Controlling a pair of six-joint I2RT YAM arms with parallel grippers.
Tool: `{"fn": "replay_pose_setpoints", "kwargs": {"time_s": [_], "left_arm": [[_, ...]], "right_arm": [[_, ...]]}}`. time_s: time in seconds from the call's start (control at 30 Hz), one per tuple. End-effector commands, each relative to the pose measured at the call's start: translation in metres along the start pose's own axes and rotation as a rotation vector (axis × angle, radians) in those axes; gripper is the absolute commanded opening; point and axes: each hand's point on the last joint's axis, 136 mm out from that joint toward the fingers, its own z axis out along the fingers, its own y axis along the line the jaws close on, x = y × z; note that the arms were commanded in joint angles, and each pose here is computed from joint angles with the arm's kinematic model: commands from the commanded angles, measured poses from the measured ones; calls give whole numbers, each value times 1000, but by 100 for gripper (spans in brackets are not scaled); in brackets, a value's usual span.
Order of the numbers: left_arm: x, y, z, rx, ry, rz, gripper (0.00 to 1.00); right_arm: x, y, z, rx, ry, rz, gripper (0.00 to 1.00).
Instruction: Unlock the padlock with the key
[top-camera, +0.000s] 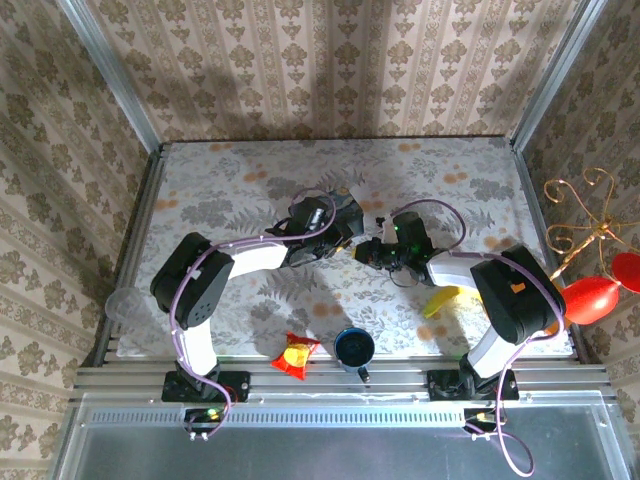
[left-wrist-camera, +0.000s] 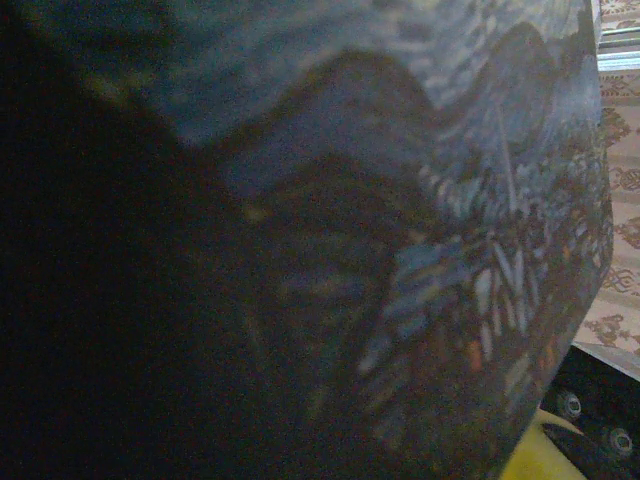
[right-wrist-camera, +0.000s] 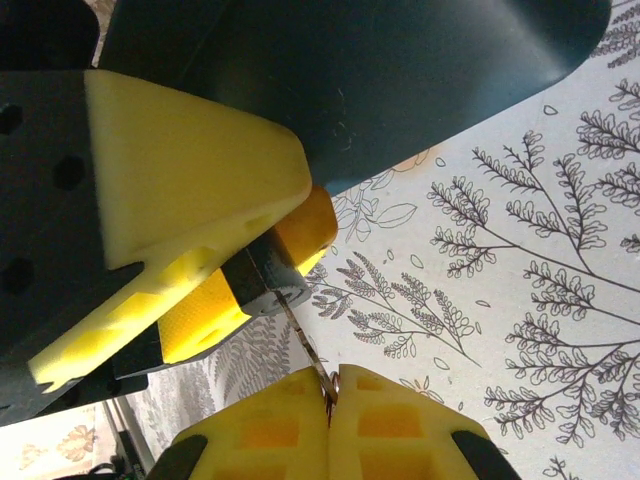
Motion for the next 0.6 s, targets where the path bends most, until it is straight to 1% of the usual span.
{"fn": "replay_pose_setpoints", "kwargs": {"time_s": [0.0, 0.17, 0.3, 0.43, 0.57], "left_arm": [[35, -17, -2, 77, 123, 17, 0], [38, -21, -5, 90, 131, 23, 0], [40, -21, -6, 93, 135, 25, 0], [42, -23, -7, 97, 142, 27, 0], [43, -22, -8, 97, 146, 28, 0]], "right_arm": [[-32, 32, 0, -80, -102, -144, 0], [-34, 33, 0, -81, -114, -211, 0], [-39, 36, 6, -88, -91, -190, 0], [-41, 44, 13, -135, -51, -162, 0], [-46, 46, 14, -147, -39, -140, 0]]}}
